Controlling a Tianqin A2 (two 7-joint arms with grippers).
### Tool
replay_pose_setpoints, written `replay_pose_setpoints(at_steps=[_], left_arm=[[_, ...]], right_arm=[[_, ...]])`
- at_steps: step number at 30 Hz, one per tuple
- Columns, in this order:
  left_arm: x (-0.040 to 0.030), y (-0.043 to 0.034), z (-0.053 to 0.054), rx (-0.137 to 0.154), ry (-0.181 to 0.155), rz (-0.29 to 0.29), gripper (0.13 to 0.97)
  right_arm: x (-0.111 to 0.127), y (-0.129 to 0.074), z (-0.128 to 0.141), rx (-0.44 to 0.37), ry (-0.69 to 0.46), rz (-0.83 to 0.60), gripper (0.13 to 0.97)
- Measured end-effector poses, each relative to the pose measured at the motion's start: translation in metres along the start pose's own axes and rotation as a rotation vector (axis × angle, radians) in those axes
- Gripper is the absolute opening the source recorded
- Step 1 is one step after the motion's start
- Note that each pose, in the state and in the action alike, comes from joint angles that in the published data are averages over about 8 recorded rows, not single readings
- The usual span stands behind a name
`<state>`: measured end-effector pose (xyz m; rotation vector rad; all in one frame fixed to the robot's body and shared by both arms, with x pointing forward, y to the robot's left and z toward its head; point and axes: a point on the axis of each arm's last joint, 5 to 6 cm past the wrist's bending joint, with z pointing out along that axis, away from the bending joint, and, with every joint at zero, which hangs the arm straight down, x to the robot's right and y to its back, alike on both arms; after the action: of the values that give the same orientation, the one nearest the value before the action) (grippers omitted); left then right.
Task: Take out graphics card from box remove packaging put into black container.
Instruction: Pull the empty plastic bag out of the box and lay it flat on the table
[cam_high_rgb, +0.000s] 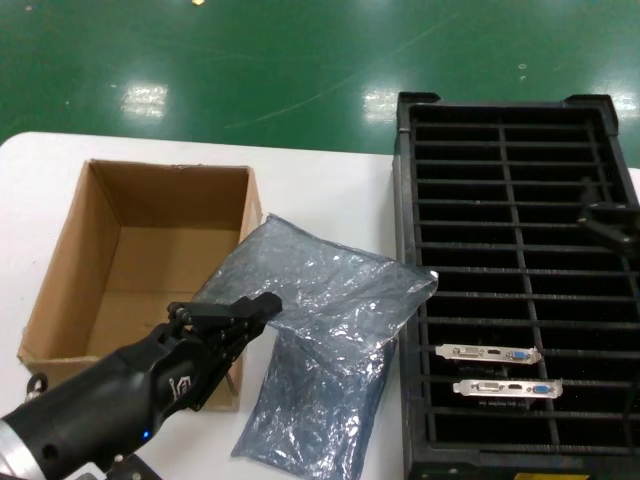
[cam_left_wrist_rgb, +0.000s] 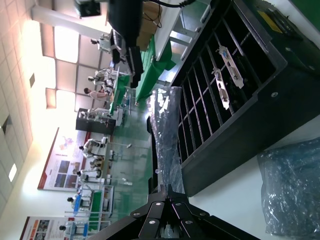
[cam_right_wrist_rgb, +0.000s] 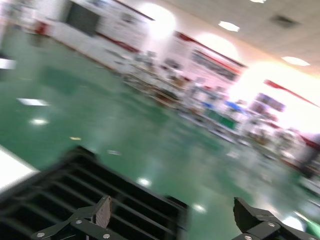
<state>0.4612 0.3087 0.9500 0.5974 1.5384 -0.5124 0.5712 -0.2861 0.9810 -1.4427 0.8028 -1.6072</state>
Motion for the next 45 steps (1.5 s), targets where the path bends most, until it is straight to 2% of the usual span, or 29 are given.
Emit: replay_pose_setpoints(at_steps=[4, 7, 10, 12, 16, 19, 22, 25, 27, 29, 31, 33, 36, 39, 42, 45], left_arm=[[0.0, 0.0, 0.0, 0.0, 0.0, 0.0, 0.139], [-0.0022, -0.0002, 0.0, 0.006, -0.004, -0.02, 0.139], [-0.0087, -0.0003, -0.001, 0.026, -0.017, -0.082, 0.139], [-0.0152, 0.0001, -0.002, 0.046, -0.03, -0.151, 0.139], [-0.0282, 0.0024, 0.0, 0.104, -0.057, -0.339, 0.139], [-0.0335, 0.0058, 0.006, 0.163, -0.07, -0.537, 0.139], [-0.0319, 0.0116, 0.016, 0.217, -0.067, -0.784, 0.139], [-0.0213, 0.0201, 0.03, 0.234, -0.04, -1.041, 0.139], [-0.0105, 0.0269, 0.039, 0.215, -0.011, -1.195, 0.139], [0.0012, 0.034, 0.049, 0.18, 0.022, -1.32, 0.139], [0.013, 0.041, 0.058, 0.136, 0.056, -1.409, 0.139], [0.0236, 0.0474, 0.066, 0.091, 0.091, -1.466, 0.139], [0.0369, 0.056, 0.076, 0.028, 0.143, -1.504, 0.139], [0.0461, 0.0632, 0.086, -0.021, 0.19, -1.515, 0.139], [0.0507, 0.0685, 0.095, -0.051, 0.221, -1.52, 0.144], [0.0509, 0.0722, 0.103, -0.067, 0.237, -1.528, 0.157]], right_arm=[[-0.008, 0.01, 0.002, -0.023, 0.083, 0.03, 0.845], [-0.009, 0.012, 0.003, -0.027, 0.098, 0.032, 0.894], [-0.009, 0.012, 0.003, -0.027, 0.1, 0.033, 0.894], [-0.009, 0.012, 0.003, -0.027, 0.1, 0.033, 0.902], [-0.009, 0.012, 0.003, -0.027, 0.099, 0.033, 0.934], [-0.009, 0.012, 0.003, -0.027, 0.099, 0.033, 0.958], [-0.009, 0.012, 0.003, -0.027, 0.099, 0.033, 0.96], [-0.009, 0.012, 0.003, -0.027, 0.099, 0.033, 0.963], [-0.009, 0.012, 0.003, -0.027, 0.099, 0.033, 0.965], [-0.009, 0.012, 0.003, -0.027, 0.099, 0.033, 0.966], [-0.009, 0.012, 0.003, -0.027, 0.099, 0.033, 0.966], [-0.009, 0.012, 0.003, -0.027, 0.099, 0.033, 0.966], [-0.009, 0.012, 0.003, -0.027, 0.099, 0.033, 0.966], [-0.009, 0.012, 0.003, -0.027, 0.099, 0.033, 0.966], [-0.009, 0.012, 0.003, -0.027, 0.099, 0.033, 0.966], [-0.009, 0.012, 0.003, -0.027, 0.099, 0.033, 0.966]])
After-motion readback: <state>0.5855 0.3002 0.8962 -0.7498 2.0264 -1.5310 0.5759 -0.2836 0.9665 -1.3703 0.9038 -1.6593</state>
